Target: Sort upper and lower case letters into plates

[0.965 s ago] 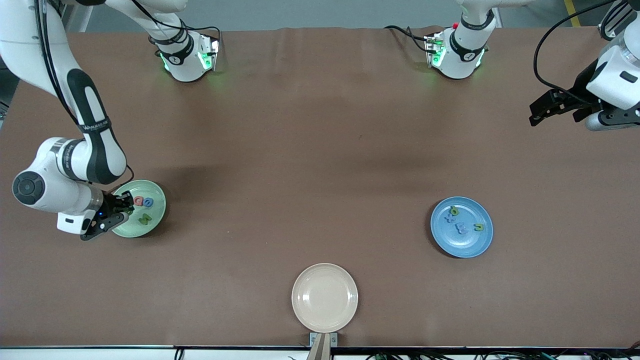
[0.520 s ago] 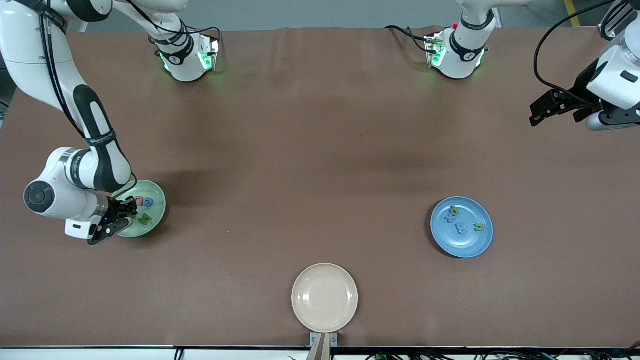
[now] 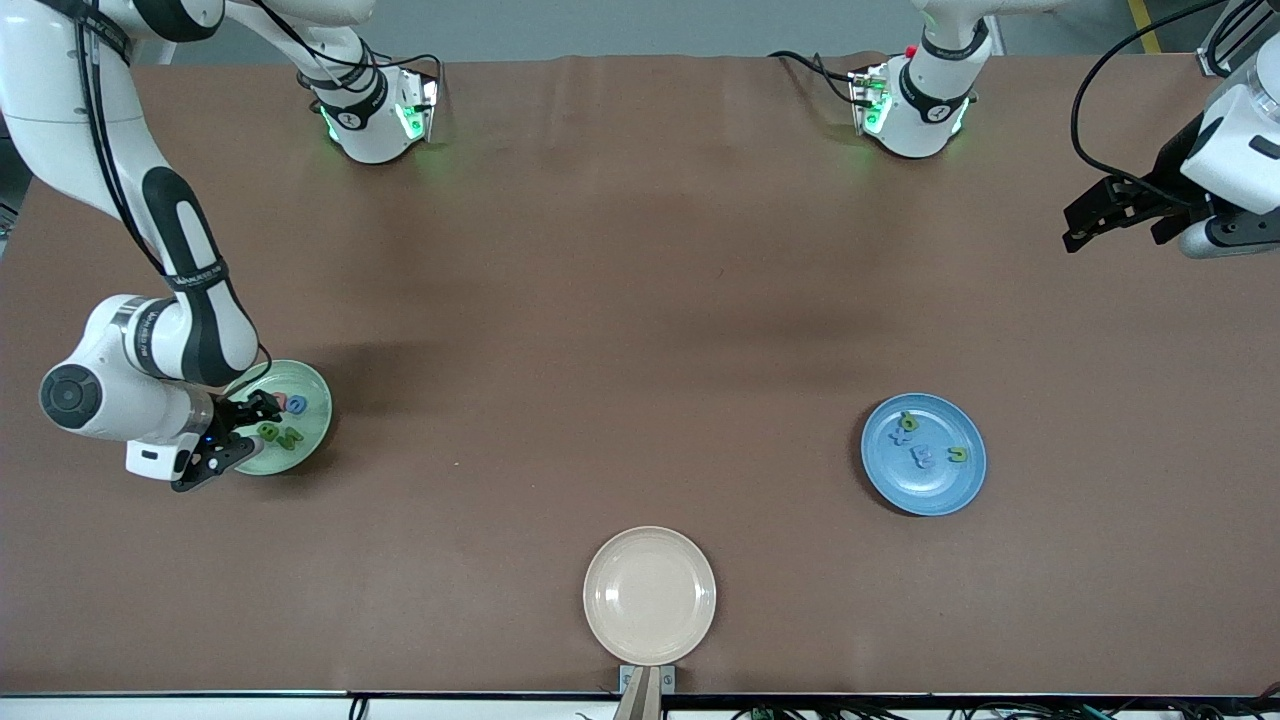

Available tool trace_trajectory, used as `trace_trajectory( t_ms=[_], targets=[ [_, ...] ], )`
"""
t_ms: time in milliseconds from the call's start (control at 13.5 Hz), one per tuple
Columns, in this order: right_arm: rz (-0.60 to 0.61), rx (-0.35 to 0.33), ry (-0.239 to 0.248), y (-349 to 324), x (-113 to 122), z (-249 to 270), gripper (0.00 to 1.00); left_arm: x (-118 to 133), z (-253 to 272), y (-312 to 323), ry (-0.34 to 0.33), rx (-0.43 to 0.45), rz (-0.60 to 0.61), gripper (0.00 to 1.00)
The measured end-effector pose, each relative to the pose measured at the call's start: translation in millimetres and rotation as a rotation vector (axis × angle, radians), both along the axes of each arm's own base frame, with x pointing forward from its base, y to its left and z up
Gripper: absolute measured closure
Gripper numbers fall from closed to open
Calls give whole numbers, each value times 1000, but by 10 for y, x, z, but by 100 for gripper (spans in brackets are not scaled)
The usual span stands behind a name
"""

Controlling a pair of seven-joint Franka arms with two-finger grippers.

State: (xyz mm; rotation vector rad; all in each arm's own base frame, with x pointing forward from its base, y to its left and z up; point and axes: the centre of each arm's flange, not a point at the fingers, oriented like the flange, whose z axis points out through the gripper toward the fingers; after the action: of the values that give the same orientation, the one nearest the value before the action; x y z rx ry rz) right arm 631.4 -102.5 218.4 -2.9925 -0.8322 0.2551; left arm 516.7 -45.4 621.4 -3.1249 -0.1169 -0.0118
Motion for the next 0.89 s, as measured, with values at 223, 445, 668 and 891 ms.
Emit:
trace_trajectory(
  t_ms=[223, 445, 668, 891],
  targets=[
    [-155, -11, 55, 242, -62, 721, 0, 1, 8, 6, -2, 0, 1, 0],
    [-315, -42, 71, 611, -231, 1451, 0, 2, 14, 13, -3, 0, 2, 0],
    [-430, -61, 30, 809, -374, 1869, 0, 3, 14, 17, -3, -1, 3, 0],
    [-487, -62, -28, 1036, -492, 2397, 0, 3, 15, 18, -3, -1, 3, 0]
  ],
)
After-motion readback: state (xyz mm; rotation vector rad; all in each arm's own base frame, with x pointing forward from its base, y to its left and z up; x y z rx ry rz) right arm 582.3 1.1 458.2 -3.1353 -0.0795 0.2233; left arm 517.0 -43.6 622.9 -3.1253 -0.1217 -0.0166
